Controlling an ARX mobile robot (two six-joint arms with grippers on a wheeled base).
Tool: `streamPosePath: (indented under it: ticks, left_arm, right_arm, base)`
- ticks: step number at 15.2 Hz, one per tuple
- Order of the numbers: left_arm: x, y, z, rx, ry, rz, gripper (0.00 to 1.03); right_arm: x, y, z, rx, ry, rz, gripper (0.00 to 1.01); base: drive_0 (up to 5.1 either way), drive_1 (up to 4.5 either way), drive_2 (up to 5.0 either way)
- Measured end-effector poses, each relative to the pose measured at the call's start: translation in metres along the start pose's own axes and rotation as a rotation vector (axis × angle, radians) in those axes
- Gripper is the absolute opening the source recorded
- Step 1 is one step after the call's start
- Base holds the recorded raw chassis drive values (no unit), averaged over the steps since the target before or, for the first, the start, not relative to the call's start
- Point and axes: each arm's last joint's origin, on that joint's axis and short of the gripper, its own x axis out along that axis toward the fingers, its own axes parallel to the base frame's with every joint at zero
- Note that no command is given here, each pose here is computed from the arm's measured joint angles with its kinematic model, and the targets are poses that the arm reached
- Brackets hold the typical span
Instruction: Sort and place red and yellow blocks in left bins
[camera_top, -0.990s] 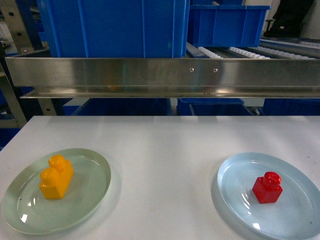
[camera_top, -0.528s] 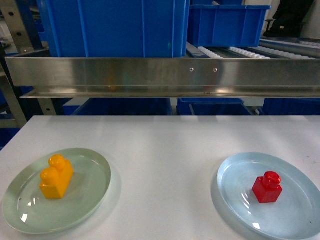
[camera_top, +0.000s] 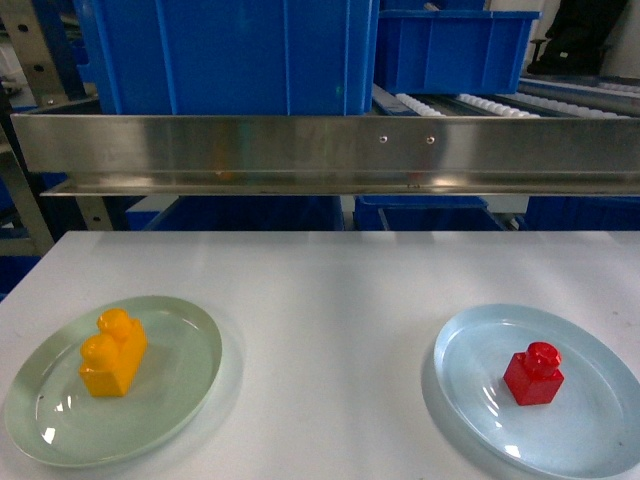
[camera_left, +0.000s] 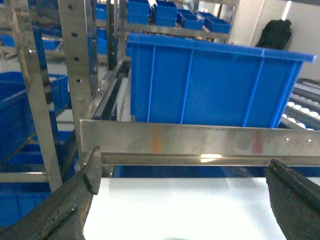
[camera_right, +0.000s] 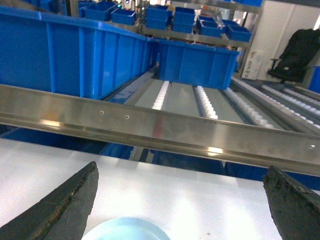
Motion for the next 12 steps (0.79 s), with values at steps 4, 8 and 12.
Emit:
streamPosePath:
  ticks: [4,8,12]
  left_arm:
    - [0.047,0.007,-0.030,0.019,0.096,0.035,0.98]
    - [0.047,0.007,-0.030,0.020,0.096,0.035,0.98]
    - [0.047,0.007,-0.030,0.020,0.094,0.035,0.98]
  right_arm:
    - [0.091,0.018,-0.095,0.001,0.409,0.154,0.98]
    - [0.093,0.030,-0.113,0.000,0.475,0.222,0.98]
    - [0.097,0.046,-0.129,0.050,0.559,0.282,0.98]
  base:
    - [0.0,0.00,0.0]
    - [0.0,0.00,0.0]
    - [0.0,0.00,0.0]
